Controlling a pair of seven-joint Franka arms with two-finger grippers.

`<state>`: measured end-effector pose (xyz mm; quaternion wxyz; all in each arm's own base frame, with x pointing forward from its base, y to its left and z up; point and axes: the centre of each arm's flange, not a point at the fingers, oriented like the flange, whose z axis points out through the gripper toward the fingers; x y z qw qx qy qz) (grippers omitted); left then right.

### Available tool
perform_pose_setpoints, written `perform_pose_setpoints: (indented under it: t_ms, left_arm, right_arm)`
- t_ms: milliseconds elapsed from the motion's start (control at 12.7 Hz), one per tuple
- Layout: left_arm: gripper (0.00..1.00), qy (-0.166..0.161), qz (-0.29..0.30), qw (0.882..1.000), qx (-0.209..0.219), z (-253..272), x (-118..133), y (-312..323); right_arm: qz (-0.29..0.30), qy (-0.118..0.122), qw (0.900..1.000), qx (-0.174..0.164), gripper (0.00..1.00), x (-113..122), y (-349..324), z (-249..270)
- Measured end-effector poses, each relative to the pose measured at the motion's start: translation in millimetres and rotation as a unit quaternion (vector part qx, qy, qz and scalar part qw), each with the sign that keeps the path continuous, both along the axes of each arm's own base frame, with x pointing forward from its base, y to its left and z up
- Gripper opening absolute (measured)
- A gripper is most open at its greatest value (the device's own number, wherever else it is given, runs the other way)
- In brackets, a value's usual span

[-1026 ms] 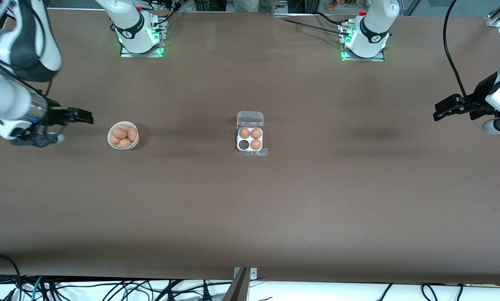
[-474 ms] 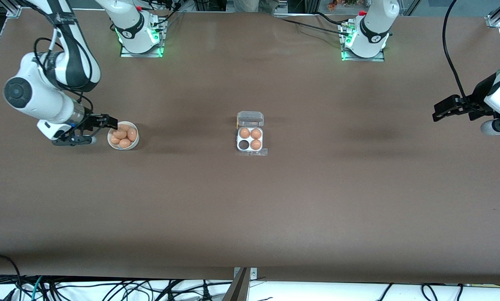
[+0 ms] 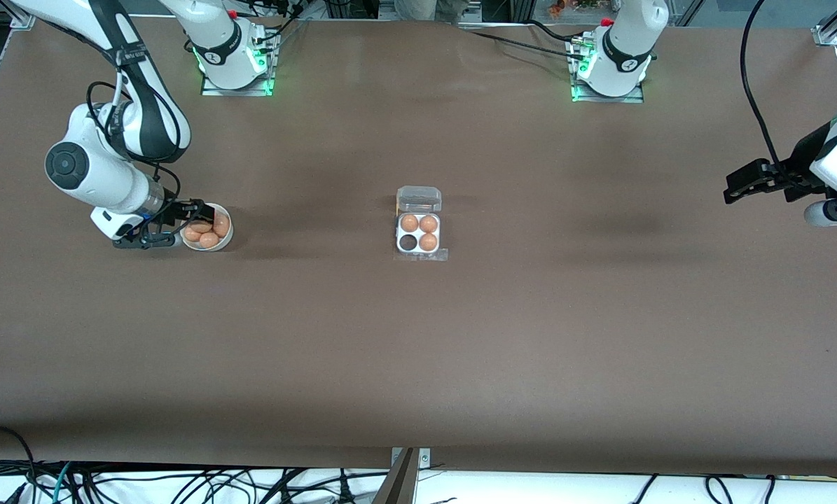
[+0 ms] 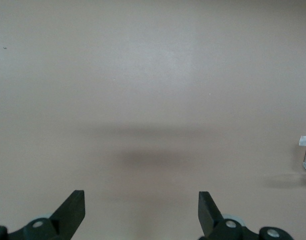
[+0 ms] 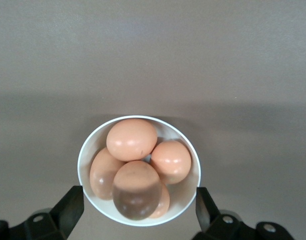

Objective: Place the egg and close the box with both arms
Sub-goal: 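Lower the right gripper and grasp one brown egg in the bowl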

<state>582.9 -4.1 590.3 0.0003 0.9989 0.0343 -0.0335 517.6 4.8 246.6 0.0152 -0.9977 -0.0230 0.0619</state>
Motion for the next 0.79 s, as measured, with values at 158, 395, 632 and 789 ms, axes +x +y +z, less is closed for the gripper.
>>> perform_pose_setpoints:
  t_ms: [158,395,632,789]
  left_arm:
    - [1.0,0.0,0.0,1.0,0.0,-0.1,0.0,0.0]
    - [1.0,0.0,0.0,1.0,0.0,-0.2,0.1,0.0]
    - [1.0,0.0,-0.001,1.0,0.0,-0.3,0.1,-1.6]
    - [1.0,0.0,-0.003,1.0,0.0,-0.4,0.1,-3.3]
  right_arm:
    - [-0.002,0.002,1.0,0.001,1.0,-0.5,0.2,-6.8]
    - [-0.005,0.002,1.0,0.001,0.96,-1.4,0.4,-12.7]
    - [-0.01,0.002,1.0,0.0,0.73,-2.8,0.9,-14.6]
    - [-0.019,0.002,1.0,-0.001,0.47,-2.9,4.8,-14.6]
